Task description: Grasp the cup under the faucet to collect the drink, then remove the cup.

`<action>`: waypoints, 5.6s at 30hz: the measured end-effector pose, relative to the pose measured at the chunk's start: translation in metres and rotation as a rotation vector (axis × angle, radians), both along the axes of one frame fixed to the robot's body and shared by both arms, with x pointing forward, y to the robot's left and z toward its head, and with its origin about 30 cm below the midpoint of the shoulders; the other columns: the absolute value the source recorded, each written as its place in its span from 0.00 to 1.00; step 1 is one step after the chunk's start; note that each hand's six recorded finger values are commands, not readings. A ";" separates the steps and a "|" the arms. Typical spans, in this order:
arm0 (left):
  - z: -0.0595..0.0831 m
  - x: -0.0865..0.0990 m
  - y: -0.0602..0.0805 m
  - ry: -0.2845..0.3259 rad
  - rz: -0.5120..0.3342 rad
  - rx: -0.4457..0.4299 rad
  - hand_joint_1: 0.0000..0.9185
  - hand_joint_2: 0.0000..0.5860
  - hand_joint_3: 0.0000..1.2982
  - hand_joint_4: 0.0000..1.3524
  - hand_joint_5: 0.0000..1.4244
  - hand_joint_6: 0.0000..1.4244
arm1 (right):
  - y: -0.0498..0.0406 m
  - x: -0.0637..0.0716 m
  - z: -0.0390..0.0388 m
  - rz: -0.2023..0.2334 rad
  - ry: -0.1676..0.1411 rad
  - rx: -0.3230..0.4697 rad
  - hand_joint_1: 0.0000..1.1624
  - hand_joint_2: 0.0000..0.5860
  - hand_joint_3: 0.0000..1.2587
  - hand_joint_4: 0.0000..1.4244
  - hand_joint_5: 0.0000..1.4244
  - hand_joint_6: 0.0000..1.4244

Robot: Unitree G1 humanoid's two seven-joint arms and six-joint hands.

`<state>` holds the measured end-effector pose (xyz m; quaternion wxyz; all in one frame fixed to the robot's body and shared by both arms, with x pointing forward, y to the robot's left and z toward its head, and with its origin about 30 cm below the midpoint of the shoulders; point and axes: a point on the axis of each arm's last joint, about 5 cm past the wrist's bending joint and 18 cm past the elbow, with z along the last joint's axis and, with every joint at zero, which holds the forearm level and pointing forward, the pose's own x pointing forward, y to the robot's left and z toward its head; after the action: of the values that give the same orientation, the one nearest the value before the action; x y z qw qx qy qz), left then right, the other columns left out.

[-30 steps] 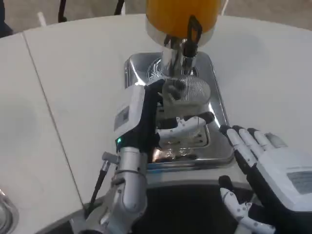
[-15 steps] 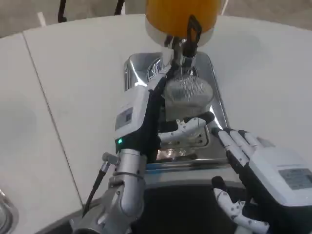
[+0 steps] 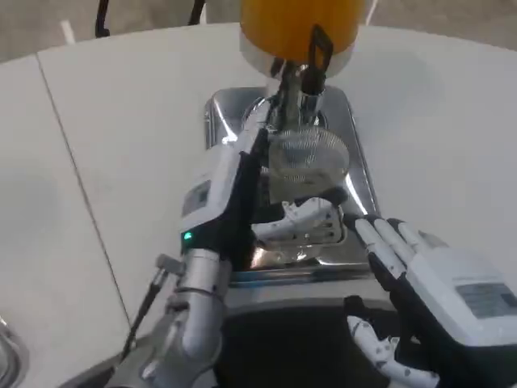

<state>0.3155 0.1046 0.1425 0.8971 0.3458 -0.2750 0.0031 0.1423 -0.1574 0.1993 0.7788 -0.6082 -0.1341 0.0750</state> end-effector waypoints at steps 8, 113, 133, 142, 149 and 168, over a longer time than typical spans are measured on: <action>-0.004 -0.016 0.027 -0.025 -0.004 0.044 0.44 0.06 0.00 0.00 0.11 0.12 | 0.0076 -0.003 -0.0050 0.002 -0.018 0.052 0.17 1.00 0.00 0.00 0.00 0.03; -0.007 -0.149 0.101 0.153 0.270 0.400 0.06 0.12 0.00 0.00 0.00 0.00 | 0.0697 0.099 0.1230 0.300 0.088 0.366 0.11 0.90 0.01 0.00 0.00 0.01; 0.002 -0.112 0.078 0.100 0.230 0.274 0.20 0.12 0.00 0.00 0.00 0.00 | 0.0688 0.097 0.1287 0.308 0.116 0.350 0.11 0.95 0.02 0.00 0.00 0.01; 0.001 -0.097 0.067 0.104 0.207 0.253 0.22 0.12 0.00 0.00 0.00 0.00 | 0.0678 0.096 0.1279 0.308 0.116 0.355 0.11 0.95 0.02 0.00 0.00 0.00; 0.001 -0.087 0.066 0.108 0.209 0.244 0.22 0.12 0.00 0.00 0.00 0.00 | 0.0638 0.093 0.1264 0.303 0.117 0.387 0.12 0.96 0.02 0.00 0.00 0.00; -0.001 -0.085 0.060 0.114 0.175 0.229 0.13 0.09 0.00 0.00 0.00 0.00 | 0.0258 0.063 0.0837 0.208 0.079 0.653 0.33 0.98 0.03 0.00 0.00 0.02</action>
<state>0.2305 0.1648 0.1410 0.8622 0.4682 -0.1911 0.0303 0.2054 -0.1316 0.2830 0.9251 -0.3066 -0.1821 0.1305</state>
